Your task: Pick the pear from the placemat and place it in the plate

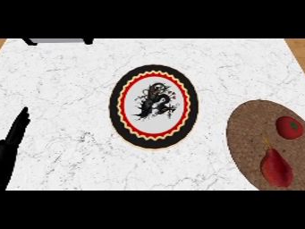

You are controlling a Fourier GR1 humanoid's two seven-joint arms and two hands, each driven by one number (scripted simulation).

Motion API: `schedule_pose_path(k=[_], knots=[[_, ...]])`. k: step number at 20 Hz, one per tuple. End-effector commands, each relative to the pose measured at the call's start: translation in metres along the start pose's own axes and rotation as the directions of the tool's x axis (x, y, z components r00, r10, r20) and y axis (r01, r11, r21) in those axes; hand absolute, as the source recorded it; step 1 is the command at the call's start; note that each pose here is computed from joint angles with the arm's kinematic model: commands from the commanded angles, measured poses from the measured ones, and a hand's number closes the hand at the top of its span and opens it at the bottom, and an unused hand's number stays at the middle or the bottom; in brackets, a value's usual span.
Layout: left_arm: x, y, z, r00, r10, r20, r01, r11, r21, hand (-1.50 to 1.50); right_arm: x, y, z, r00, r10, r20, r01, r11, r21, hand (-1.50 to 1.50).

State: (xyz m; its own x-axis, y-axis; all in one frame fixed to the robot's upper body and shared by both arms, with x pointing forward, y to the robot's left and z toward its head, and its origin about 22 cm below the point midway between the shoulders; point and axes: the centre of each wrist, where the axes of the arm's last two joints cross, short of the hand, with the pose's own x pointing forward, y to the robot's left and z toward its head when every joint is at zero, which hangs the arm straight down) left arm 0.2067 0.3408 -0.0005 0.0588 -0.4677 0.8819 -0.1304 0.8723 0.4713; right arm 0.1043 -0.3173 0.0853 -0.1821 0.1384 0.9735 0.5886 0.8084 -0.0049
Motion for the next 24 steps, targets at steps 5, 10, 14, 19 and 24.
schedule_pose_path(k=[5, 10, 14, 19, 24], knots=[[0.0, 0.001, -0.011, 1.0, -0.002, 0.015, 0.002, 1.0, -0.004, 0.0, 0.035, -0.032, -0.017, 0.918, 0.346, -0.195, -0.309, 0.931, 0.195, -1.5], [-0.002, 0.004, -0.014, 1.0, 0.0, -0.001, 0.0, 1.0, -0.031, 0.0, 0.042, -0.027, -0.039, 0.847, 0.458, -0.27, -0.376, 0.875, 0.306, -1.5], [0.005, -0.016, 0.0, 1.0, 0.01, 0.017, -0.009, 1.0, -0.021, 0.0, 0.038, -0.023, -0.052, 0.797, 0.511, -0.323, -0.37, 0.834, 0.409, -1.5], [-0.005, -0.022, 0.001, 1.0, 0.007, 0.017, -0.007, 0.999, -0.036, 0.0, 0.01, -0.011, -0.068, 0.732, 0.587, -0.345, -0.379, 0.772, 0.51, -1.5], [0.009, -0.016, -0.026, 1.0, -0.006, 0.019, 0.006, 1.0, -0.025, 0.0, -0.003, 0.003, -0.083, 0.656, 0.69, -0.304, -0.41, 0.665, 0.625, -1.5]])
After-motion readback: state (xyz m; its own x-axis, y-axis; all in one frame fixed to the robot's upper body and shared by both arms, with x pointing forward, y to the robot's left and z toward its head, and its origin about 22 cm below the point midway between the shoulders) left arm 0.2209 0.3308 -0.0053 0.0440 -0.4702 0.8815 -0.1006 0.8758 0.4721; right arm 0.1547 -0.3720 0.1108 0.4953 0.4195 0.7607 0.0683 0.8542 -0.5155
